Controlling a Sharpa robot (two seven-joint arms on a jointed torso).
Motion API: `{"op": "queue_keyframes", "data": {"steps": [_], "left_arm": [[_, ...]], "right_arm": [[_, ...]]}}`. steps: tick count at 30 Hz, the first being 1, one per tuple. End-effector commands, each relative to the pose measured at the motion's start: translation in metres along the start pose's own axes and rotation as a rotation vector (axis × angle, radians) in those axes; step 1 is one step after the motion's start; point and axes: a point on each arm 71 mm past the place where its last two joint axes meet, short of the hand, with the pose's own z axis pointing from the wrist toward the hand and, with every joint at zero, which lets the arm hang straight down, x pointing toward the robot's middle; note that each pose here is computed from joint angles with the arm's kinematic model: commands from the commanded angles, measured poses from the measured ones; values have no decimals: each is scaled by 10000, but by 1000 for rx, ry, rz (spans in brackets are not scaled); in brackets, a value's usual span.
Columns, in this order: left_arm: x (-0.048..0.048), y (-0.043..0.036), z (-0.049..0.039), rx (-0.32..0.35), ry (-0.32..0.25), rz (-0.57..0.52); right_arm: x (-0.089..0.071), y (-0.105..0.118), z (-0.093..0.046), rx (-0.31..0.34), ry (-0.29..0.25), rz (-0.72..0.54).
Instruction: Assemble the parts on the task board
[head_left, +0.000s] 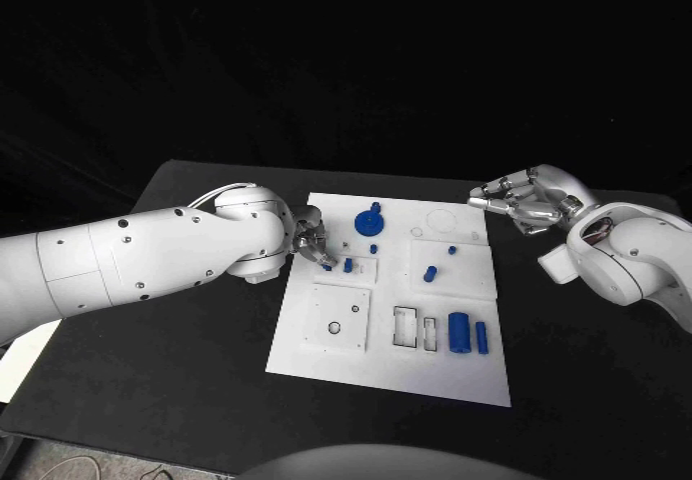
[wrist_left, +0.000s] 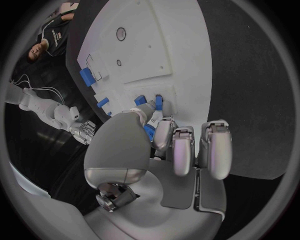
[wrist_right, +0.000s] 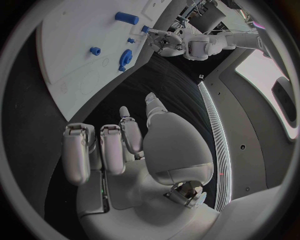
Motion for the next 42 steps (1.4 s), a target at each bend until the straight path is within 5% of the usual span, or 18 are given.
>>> {"op": "queue_keyframes", "data": {"steps": [1, 42], "left_arm": [[37, -15, 11, -3, 31, 17], [23, 33, 48, -68, 21, -4]], "right_arm": [[16, 8, -1, -6, 13, -4], [3, 6, -18, -6, 8, -4]]}}
